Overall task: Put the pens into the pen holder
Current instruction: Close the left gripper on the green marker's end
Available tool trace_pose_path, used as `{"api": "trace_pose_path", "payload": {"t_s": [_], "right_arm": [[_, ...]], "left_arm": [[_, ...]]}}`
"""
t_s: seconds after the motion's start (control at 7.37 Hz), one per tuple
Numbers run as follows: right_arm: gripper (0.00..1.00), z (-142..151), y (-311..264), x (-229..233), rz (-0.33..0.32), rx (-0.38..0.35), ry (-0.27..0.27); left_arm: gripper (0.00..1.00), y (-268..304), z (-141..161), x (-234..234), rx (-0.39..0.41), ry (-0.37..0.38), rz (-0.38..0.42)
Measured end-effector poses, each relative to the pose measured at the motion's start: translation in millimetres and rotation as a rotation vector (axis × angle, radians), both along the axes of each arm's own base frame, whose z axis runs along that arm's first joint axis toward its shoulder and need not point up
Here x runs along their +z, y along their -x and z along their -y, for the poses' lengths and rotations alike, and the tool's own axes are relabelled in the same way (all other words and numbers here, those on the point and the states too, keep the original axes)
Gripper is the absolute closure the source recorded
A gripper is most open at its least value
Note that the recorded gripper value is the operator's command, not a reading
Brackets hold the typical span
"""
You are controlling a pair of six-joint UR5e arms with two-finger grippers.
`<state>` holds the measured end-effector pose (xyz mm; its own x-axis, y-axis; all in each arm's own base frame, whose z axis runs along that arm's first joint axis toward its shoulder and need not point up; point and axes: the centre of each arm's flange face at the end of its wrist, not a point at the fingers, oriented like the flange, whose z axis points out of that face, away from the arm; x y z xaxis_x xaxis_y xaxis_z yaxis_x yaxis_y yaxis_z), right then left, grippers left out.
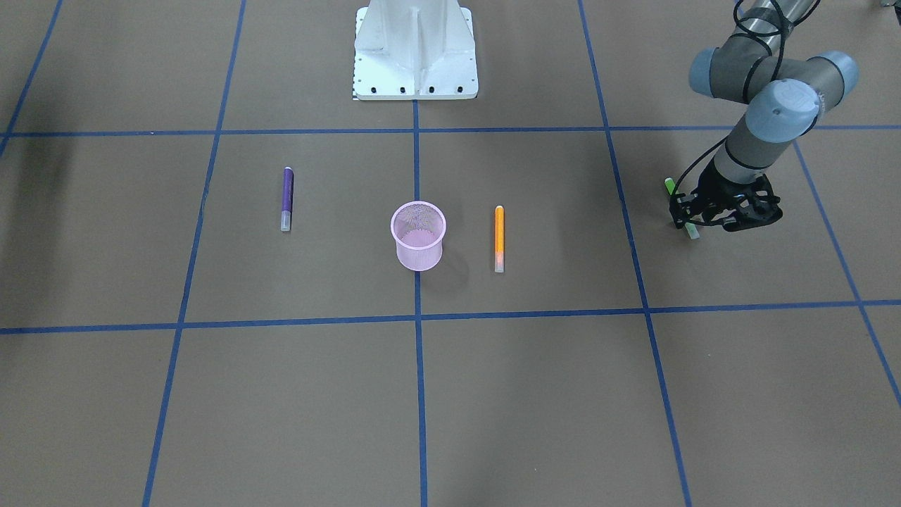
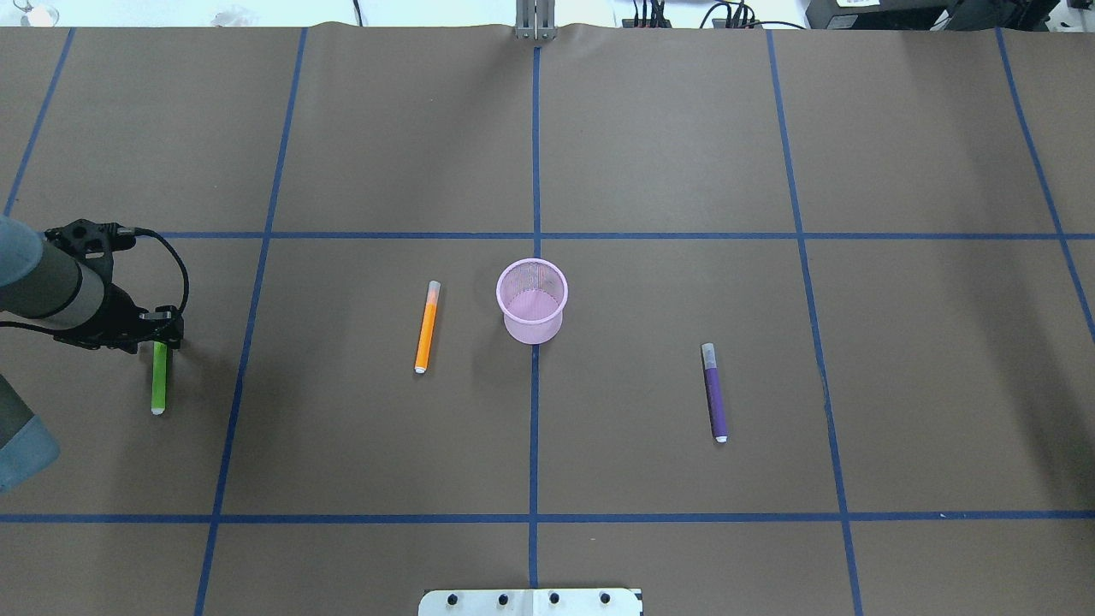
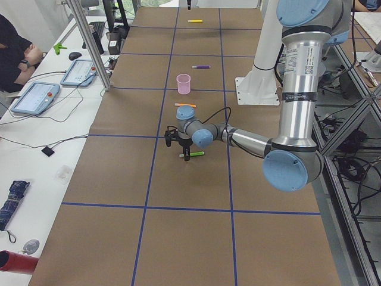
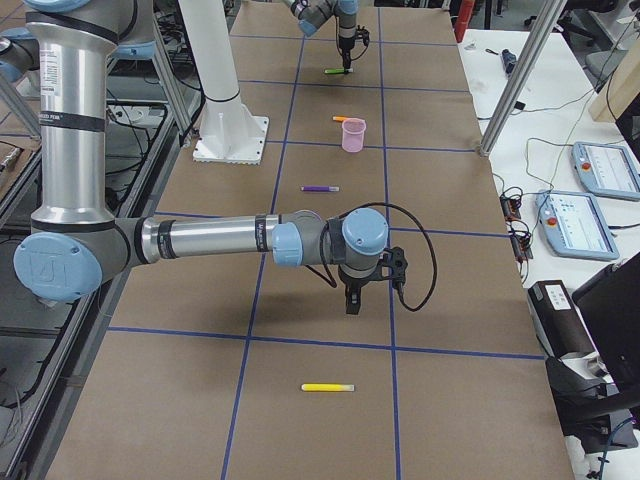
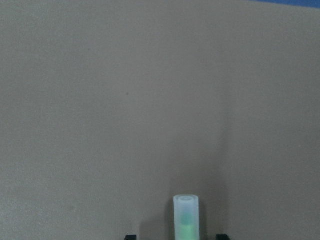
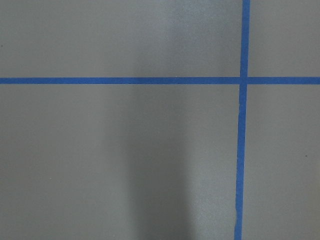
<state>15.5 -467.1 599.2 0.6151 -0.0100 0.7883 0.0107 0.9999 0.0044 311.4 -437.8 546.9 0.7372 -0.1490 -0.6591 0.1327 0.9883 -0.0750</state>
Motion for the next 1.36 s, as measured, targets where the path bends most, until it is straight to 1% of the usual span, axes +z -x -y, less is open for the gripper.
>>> {"api": "trace_pose_path", "payload": {"t_s": [0.41,0.54,0.81,0.95,1.09,1.36], "right_arm": [[0.0,-0.2,-0.2,1.7,0.0,0.0,0.003],[0.0,0.0,-0.2,2.0,0.0,0.0,0.004],[0.0,0.2,-0.6,2.2,0.0,0.001,0.003],[0.0,0.3,-0.7,2.3,-0.002,0.001,0.003],[0.0,0.5,-0.8,2.2,-0.002,0.001,0.003],[0.0,1.3,-0.7,1.4,-0.002,0.001,0.001]], "left_arm": [[0.45,-0.1,-0.2,-0.1,0.001,0.001,-0.001],[0.49,-0.2,-0.2,-0.1,0.001,0.002,-0.001],[0.8,-0.2,-0.4,-0.6,0.001,0.002,-0.003],[0.93,-0.2,-0.4,-0.8,-0.001,0.004,-0.004],[1.0,-0.2,-0.4,-0.9,-0.004,0.007,-0.004],[1.0,0.4,-0.9,-7.0,-0.006,0.004,-0.013]]}}
